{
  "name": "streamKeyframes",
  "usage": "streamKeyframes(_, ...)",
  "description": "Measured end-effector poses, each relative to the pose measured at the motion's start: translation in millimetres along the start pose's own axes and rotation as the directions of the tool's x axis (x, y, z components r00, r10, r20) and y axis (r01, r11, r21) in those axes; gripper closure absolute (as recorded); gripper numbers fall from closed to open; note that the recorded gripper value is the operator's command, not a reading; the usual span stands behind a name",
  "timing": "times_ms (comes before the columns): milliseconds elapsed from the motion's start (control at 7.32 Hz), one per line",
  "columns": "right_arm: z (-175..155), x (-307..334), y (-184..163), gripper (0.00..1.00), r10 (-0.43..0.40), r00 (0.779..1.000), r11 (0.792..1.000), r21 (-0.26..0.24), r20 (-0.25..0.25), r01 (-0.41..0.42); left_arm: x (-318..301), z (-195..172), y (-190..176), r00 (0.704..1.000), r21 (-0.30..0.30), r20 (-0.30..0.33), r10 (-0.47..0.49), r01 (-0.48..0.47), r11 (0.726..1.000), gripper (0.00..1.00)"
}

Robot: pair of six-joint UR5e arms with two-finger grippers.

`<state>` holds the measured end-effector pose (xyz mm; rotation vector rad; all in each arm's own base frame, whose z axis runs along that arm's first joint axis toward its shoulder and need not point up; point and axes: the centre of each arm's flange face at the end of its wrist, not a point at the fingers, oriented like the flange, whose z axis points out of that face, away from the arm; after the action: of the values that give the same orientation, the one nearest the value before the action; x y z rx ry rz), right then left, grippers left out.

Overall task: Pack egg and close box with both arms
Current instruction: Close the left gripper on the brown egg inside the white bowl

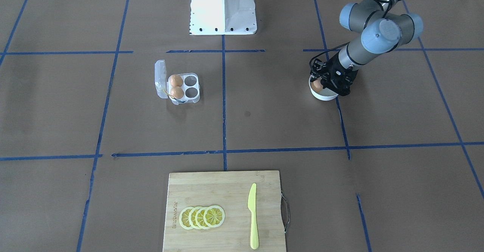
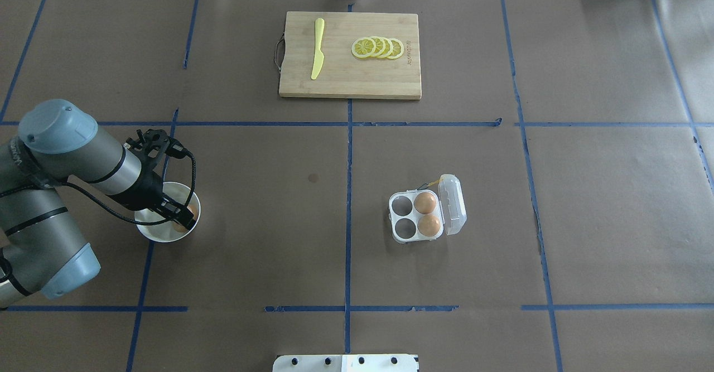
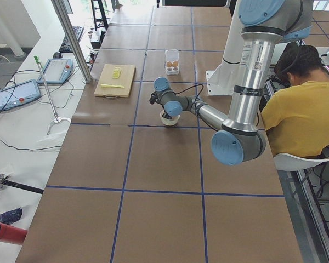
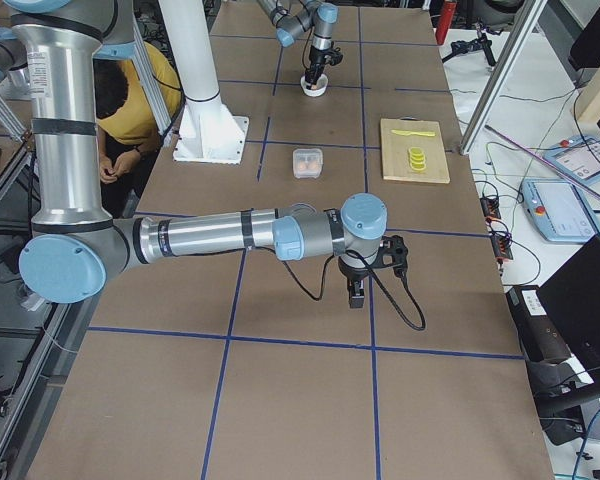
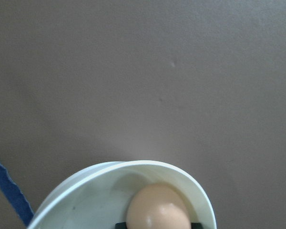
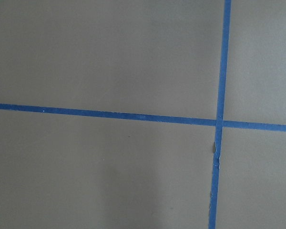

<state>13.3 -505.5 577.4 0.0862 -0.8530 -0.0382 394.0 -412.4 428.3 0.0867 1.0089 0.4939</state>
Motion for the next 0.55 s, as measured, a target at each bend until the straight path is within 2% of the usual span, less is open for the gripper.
streamKeyframes(547,-0.6,-0.4,0.3,0.00,0.000,1.000,1.000,0.001,0.000,0.000,-5.7,-31.9,8.5,1.000,0.043,0.003,-0.007,0.007,0.999,1.00)
